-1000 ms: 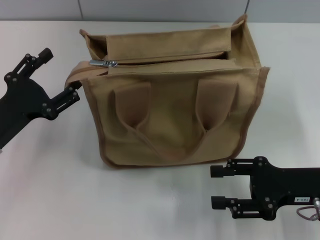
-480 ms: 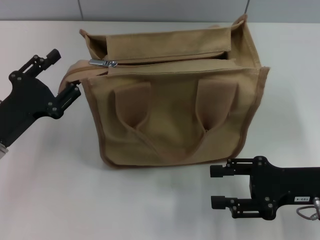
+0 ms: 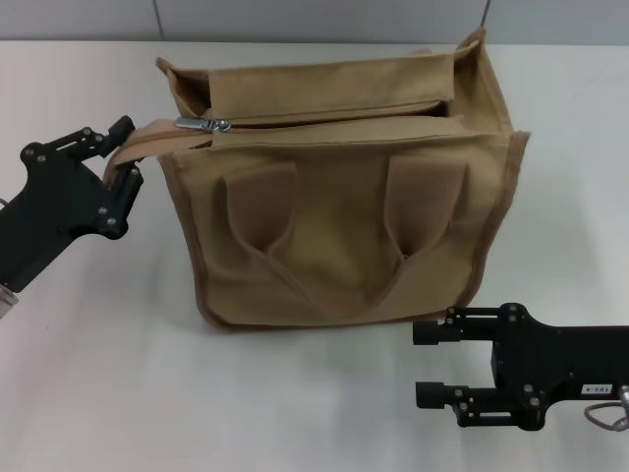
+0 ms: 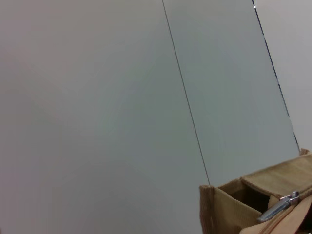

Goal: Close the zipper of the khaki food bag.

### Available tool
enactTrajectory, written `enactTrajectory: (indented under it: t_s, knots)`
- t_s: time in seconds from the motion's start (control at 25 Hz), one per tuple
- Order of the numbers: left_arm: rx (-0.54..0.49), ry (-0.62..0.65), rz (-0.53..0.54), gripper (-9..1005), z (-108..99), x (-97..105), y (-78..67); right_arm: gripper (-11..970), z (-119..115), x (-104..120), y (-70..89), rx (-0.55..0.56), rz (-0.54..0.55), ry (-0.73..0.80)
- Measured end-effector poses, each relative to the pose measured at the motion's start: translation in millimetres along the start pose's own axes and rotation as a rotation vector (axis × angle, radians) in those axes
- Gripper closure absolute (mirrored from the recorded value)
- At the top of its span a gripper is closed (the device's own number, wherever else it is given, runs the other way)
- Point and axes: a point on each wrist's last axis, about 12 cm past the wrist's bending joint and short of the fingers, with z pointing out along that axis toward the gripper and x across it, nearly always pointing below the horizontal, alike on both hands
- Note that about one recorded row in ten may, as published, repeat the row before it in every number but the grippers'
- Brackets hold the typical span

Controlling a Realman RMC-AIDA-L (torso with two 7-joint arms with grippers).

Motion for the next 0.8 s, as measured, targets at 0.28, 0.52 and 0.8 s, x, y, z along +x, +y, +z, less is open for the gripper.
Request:
enactTrajectory:
  t_s: [0.28, 0.52, 0.8]
  knots:
    - [-0.012, -0.01, -0.013, 974, 2, 0, -1.2, 303, -1, -3, 0.7, 0.006, 0.001, -0.045]
    - [-0.018, -0.032, -0.02, 974, 5, -2, -2.0, 304, -5, -23, 7.5, -0.05, 0.009, -0.21]
    - [-0.01, -0.06, -0.023, 973, 6, -5, -3.2, 305, -8, -74, -10.9, -0.137, 0.193, -0.303]
